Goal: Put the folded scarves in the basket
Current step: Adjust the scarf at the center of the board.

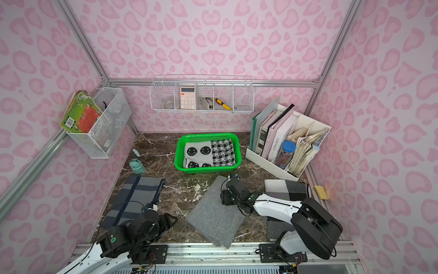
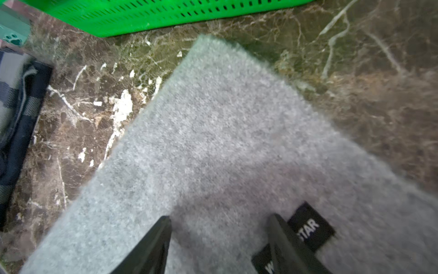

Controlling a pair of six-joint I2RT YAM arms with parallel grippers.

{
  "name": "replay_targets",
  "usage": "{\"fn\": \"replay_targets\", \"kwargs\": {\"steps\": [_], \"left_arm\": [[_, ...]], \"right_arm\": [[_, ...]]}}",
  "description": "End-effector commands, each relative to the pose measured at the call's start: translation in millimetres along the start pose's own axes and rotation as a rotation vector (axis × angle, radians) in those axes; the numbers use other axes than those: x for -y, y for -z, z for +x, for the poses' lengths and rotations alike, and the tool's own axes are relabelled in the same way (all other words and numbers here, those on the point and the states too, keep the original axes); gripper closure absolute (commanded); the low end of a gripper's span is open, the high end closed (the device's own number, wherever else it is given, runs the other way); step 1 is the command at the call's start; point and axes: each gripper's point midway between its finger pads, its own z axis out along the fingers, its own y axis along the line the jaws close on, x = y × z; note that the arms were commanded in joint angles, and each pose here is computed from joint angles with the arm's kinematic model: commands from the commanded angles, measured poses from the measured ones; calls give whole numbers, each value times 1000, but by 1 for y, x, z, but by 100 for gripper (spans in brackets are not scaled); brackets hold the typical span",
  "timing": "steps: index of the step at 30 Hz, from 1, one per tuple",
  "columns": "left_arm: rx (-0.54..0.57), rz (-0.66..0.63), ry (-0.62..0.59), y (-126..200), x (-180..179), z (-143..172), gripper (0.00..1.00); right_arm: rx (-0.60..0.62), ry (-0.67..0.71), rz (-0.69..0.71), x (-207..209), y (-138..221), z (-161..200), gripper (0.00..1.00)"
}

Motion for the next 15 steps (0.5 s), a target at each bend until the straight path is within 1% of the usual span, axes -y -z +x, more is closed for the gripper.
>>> {"fn": "replay_targets", "kwargs": {"steps": [1,8,13,15], "left_arm": [[-38,95,-23,-9,32,4,26],[-68,150,-49,-35,67,12,26],[-53,94,-78,-49,76,14,27],[-62,93,-84,-56,82,16,27]], "right_arm": [[-11,-19,-4,2,-4,1,33],[-34,-64,52,29,-7,15,33],[-35,-111,73,46,-2,26,34],[-37,-130,79,51,-1,30,34]]}}
